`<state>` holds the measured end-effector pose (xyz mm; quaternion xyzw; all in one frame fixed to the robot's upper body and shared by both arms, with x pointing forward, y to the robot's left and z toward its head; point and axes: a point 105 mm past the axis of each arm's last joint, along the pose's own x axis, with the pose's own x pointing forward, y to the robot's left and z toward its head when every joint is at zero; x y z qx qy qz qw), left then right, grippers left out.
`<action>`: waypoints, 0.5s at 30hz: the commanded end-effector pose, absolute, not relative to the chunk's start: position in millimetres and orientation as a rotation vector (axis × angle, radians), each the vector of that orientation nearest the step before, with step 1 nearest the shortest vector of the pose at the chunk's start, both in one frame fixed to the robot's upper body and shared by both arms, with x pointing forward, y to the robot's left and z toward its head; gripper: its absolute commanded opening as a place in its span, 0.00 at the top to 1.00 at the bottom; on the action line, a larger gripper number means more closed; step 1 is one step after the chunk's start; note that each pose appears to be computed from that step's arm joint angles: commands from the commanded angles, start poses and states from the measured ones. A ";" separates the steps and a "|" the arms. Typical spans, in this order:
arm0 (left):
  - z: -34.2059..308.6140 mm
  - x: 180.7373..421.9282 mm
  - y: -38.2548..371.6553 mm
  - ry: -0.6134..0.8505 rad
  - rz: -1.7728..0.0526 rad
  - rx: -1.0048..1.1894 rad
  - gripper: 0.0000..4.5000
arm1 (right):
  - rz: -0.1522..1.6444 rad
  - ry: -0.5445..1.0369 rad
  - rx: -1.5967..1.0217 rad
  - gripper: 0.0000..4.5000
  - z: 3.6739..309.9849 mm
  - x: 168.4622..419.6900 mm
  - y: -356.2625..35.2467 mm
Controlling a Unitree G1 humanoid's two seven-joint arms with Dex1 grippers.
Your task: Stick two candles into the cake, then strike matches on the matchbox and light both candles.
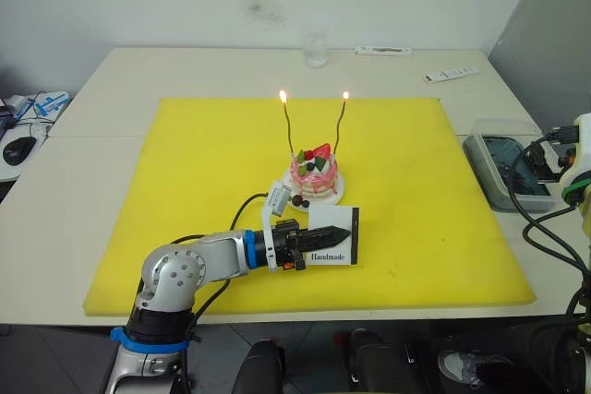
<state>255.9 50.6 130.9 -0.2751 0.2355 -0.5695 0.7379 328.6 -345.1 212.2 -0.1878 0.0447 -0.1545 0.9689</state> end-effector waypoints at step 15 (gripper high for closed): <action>126.6 261.9 57.5 0.573 -1.121 -0.448 1.00 | 0.669 0.038 -0.490 0.01 226.5 257.2 -197.3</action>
